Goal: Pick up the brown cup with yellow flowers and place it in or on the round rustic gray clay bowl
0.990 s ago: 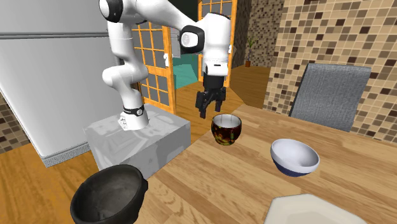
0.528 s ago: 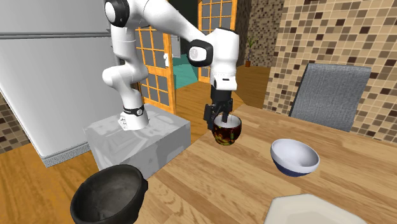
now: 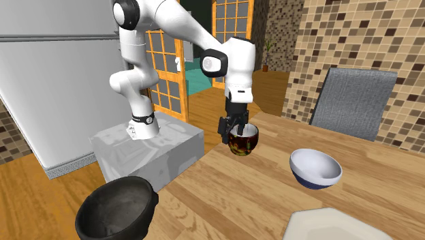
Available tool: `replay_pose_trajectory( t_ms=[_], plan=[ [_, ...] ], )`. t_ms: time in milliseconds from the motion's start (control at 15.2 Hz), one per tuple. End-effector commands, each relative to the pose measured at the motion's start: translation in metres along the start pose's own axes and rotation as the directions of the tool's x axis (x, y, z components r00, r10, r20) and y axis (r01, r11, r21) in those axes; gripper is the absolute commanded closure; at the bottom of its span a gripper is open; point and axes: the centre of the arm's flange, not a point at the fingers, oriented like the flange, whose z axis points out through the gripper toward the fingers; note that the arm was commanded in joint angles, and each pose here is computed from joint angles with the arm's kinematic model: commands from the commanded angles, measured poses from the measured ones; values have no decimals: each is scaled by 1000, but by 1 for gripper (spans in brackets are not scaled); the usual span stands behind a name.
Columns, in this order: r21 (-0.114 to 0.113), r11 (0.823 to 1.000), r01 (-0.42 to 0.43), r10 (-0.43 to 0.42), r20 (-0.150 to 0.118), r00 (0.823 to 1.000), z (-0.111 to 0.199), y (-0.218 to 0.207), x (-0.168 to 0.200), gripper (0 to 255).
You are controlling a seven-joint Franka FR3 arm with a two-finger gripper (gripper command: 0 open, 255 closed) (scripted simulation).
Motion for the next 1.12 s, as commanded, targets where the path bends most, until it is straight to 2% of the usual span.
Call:
replay_pose_trajectory(
  t_ms=[0,132,198,792,1056],
  plan=[
    [0,1000,0,0,0,1000,0,0,0,0],
    [0,1000,0,0,0,1000,0,0,0,0],
    [0,1000,0,0,0,1000,0,0,0,255],
    [0,1000,0,0,0,1000,0,0,0,255],
    [0,1000,0,0,0,1000,-21,2,0,255]
  ],
)
